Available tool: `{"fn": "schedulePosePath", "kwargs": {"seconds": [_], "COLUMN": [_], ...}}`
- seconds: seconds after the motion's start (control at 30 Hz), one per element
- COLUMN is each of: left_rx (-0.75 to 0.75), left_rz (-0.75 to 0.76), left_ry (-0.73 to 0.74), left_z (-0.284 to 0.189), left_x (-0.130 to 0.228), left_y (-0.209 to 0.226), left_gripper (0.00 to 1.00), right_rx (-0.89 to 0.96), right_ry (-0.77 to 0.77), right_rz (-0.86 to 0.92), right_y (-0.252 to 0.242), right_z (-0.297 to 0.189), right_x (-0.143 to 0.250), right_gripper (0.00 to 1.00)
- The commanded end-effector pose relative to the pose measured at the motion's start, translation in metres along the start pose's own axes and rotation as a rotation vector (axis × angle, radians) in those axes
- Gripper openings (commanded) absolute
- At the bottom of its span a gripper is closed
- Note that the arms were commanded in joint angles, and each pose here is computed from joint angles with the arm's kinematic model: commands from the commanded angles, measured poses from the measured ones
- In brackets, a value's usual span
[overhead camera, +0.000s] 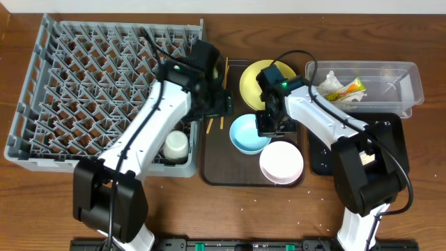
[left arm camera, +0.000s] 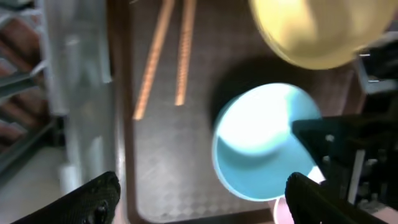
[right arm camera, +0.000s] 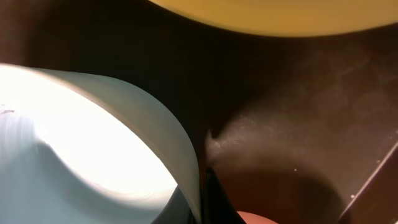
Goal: Sort waste into correct bins and load items into the dishwasher
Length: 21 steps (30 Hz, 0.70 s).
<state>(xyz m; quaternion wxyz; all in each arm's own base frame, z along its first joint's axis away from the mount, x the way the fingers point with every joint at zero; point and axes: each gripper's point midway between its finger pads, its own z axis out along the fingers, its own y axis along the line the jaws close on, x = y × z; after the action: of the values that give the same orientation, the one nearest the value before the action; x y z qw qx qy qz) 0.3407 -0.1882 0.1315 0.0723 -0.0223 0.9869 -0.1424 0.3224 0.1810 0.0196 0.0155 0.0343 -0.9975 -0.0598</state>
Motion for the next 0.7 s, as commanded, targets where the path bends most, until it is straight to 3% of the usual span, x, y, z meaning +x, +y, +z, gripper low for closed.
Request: {"fn": "schedulePosePath", "kwargs": {"seconds": [0.0, 0.33, 0.57, 0.67], "left_rx": [0.011, 0.049, 0.009, -0.003], "left_rz": [0.029, 0.01, -0.055, -0.06], "left_ry": [0.004, 0.114, 0.224, 0.242], "left_z": [0.012, 0.046, 0.068, 0.073], "left_x": [0.003, 0.017, 0.034, 0.037], "left_y": [-0.014, -0.026, -0.016, -0.013], "left_gripper": [0.86, 0.86, 0.8, 0.79], "right_rx": [0.025, 0.023, -0.015, -0.05], "right_ry": [-0.014, -0.02, -0.057, -0.126], "right_rz": [0.014, 0.013, 0.008, -0.001], "right_y": [-0.012, -0.011, -0.003, 0.005], "right_z": [-0.003, -0.003, -0.007, -0.029], "right_x": [-0.008, -0.009, -0.018, -0.029], "right_gripper": [0.01, 0.01, 0.01, 0.09]}}
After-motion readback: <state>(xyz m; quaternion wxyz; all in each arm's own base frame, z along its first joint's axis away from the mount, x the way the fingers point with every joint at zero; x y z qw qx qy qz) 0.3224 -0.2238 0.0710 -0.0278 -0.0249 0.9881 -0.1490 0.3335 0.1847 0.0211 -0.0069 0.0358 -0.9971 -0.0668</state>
